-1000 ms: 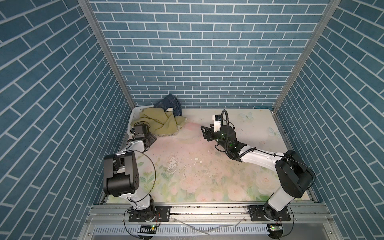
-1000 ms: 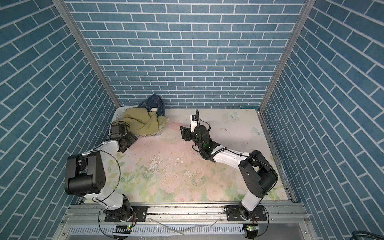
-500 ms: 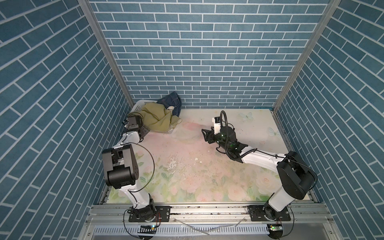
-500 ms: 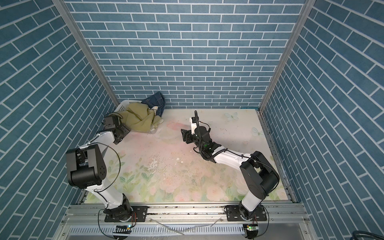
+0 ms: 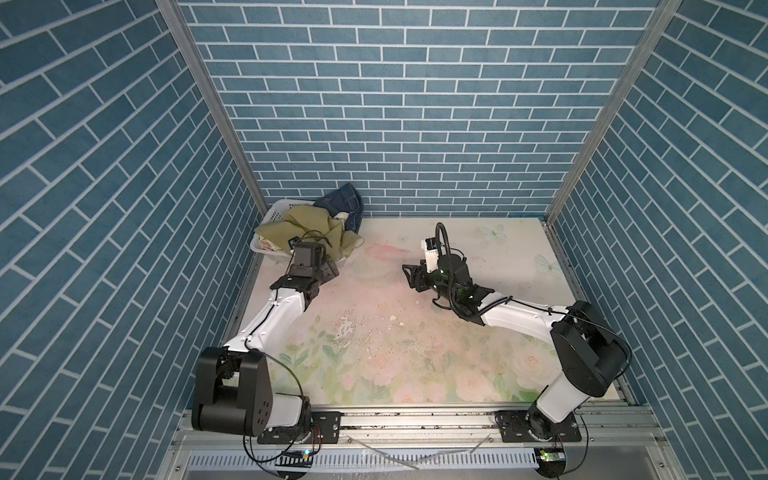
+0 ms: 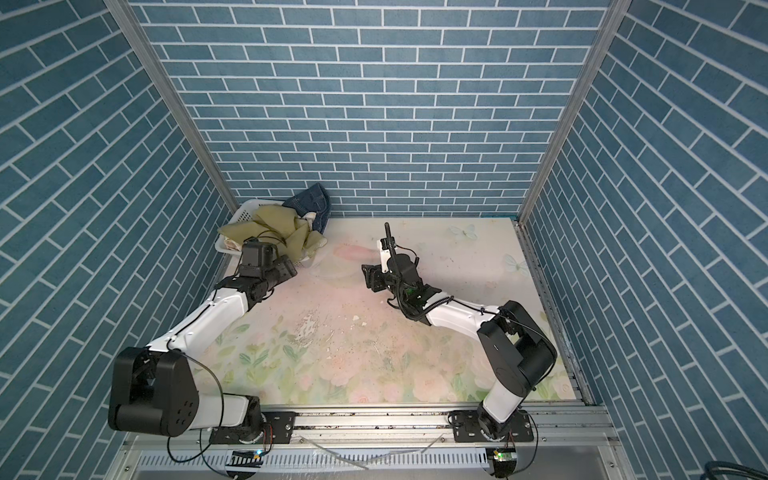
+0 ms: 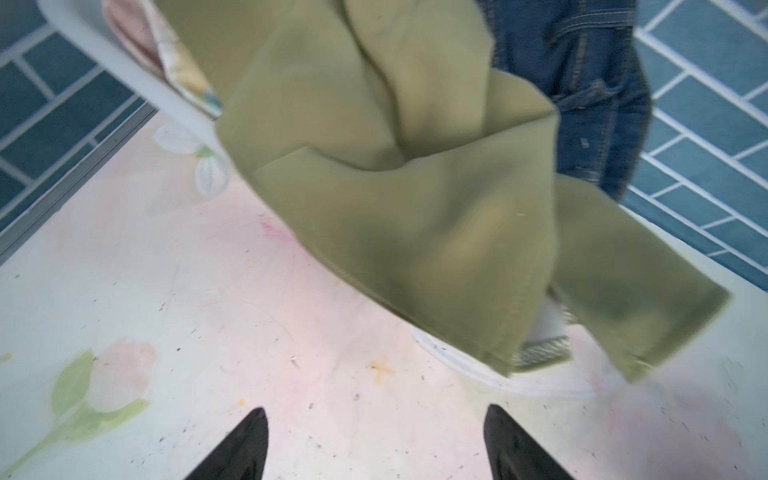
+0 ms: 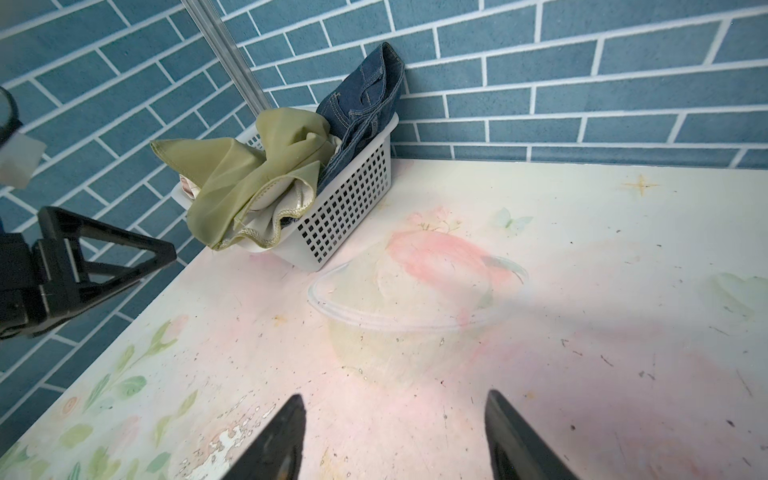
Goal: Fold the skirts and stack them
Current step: 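Grasp the olive-green skirt edge with the left gripper while the right waits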
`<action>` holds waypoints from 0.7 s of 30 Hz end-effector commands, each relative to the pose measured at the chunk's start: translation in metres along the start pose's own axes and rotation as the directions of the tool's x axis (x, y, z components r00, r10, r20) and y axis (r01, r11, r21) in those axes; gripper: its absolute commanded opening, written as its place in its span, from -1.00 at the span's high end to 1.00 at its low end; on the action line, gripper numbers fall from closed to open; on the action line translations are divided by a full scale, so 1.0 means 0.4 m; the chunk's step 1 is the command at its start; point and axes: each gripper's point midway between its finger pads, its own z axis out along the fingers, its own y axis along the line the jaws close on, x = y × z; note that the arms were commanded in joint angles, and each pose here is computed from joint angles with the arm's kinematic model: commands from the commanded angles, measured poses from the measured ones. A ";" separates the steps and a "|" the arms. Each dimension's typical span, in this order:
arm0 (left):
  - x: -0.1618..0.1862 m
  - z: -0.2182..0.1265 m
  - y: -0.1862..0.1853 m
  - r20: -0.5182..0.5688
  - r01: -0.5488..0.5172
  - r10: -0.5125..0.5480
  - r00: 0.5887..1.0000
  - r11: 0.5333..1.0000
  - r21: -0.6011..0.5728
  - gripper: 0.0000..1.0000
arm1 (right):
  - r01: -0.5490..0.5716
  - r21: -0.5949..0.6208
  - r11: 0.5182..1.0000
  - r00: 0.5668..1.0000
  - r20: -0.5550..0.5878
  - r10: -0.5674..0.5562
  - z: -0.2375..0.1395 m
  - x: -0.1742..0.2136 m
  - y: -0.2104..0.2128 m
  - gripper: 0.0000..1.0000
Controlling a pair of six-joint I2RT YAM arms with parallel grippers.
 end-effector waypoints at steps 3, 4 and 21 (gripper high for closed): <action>-0.063 0.005 -0.028 -0.001 -0.187 0.188 0.982 0.977 -0.102 -0.67 | 0.009 -0.009 1.000 1.000 0.023 -0.009 -0.012 -0.031 0.014 -0.35; -0.075 0.012 -0.036 -0.001 -0.206 0.207 0.978 0.972 -0.110 -0.67 | 0.014 -0.004 1.000 1.000 0.026 -0.014 -0.015 -0.034 0.011 -0.35; -0.129 0.258 -0.120 -0.127 -0.326 0.306 0.943 0.926 -0.193 1.00 | 0.061 0.071 0.996 0.996 0.068 -0.066 -0.071 -0.057 -0.021 -0.35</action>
